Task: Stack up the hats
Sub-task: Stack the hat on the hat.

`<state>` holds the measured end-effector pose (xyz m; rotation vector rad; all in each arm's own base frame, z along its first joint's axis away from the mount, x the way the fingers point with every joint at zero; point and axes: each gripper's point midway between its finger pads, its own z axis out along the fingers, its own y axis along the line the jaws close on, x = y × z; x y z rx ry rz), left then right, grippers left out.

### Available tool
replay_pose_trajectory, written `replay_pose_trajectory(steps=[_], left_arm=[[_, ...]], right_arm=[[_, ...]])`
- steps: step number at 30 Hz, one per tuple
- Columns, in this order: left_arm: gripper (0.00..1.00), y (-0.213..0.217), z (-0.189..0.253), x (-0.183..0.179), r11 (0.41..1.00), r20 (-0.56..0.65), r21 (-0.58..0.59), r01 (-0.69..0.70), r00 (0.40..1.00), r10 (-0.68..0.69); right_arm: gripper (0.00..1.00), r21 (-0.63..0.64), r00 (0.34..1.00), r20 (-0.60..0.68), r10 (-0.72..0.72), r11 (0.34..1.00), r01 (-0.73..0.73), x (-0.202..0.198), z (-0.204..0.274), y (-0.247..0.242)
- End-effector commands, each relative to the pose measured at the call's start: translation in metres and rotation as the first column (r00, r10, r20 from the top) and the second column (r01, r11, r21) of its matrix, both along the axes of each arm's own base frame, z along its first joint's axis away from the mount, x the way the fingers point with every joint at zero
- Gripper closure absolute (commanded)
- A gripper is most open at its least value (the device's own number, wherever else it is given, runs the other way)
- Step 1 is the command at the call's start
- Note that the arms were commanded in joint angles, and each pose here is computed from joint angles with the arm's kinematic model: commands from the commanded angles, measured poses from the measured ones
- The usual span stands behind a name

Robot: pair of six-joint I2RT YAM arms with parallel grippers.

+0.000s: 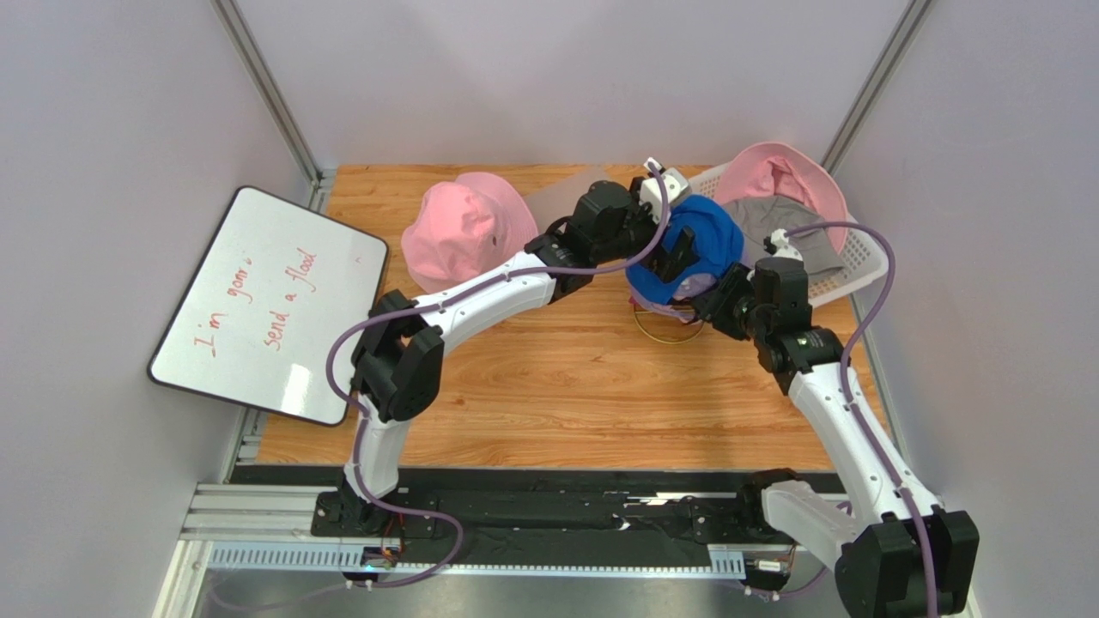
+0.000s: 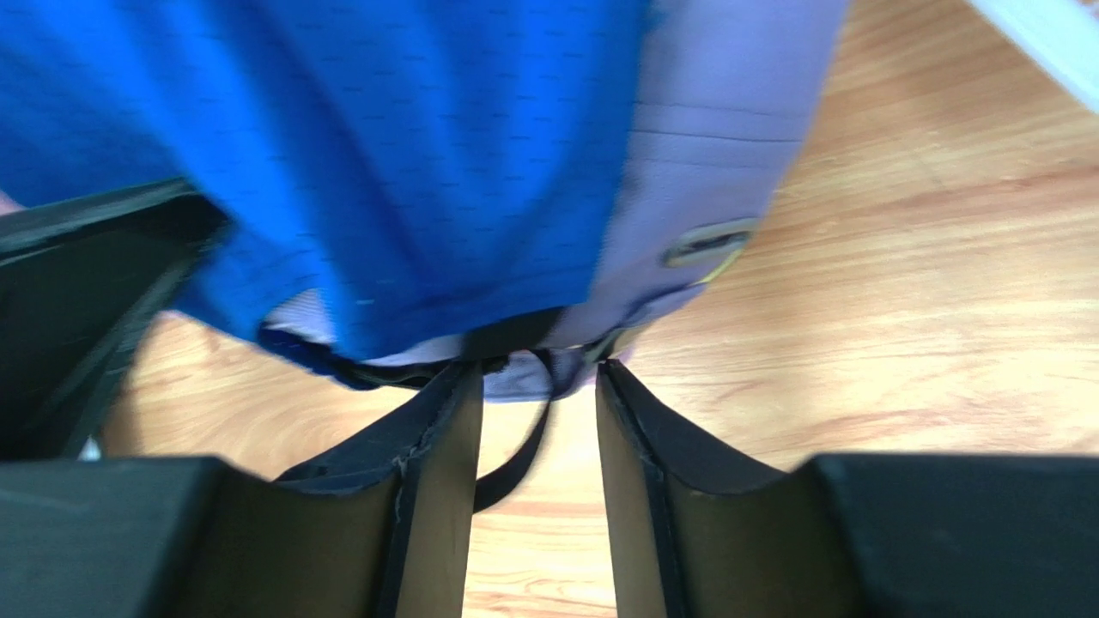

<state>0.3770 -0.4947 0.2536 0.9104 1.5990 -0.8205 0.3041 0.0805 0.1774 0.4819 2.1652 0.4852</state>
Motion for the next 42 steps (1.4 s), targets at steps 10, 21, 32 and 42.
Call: replay_pose_trajectory(steps=[10, 21, 32, 42], left_arm=[[0.03, 0.016, 0.076, -0.021, 0.994, 0.114, -0.104, 0.033, 0.993, -0.021], [0.02, 0.000, 0.068, -0.007, 0.996, 0.119, -0.087, 0.034, 0.993, -0.024], [0.02, 0.005, 0.071, -0.006, 0.998, 0.135, -0.067, 0.017, 0.991, -0.008], [0.01, -0.010, 0.064, 0.008, 0.999, 0.140, -0.044, 0.013, 0.990, -0.007]], right_arm=[[0.86, -0.063, 0.998, 0.003, -0.063, 0.996, 0.063, 0.009, -0.016, -0.014], [1.00, 0.013, 0.992, 0.124, 0.015, 1.000, -0.017, -0.025, 0.040, -0.002], [1.00, 0.026, 0.996, 0.069, 0.056, 0.998, -0.058, -0.015, 0.009, 0.008], [1.00, -0.064, 0.998, -0.066, -0.013, 0.998, 0.009, -0.015, -0.049, -0.010]])
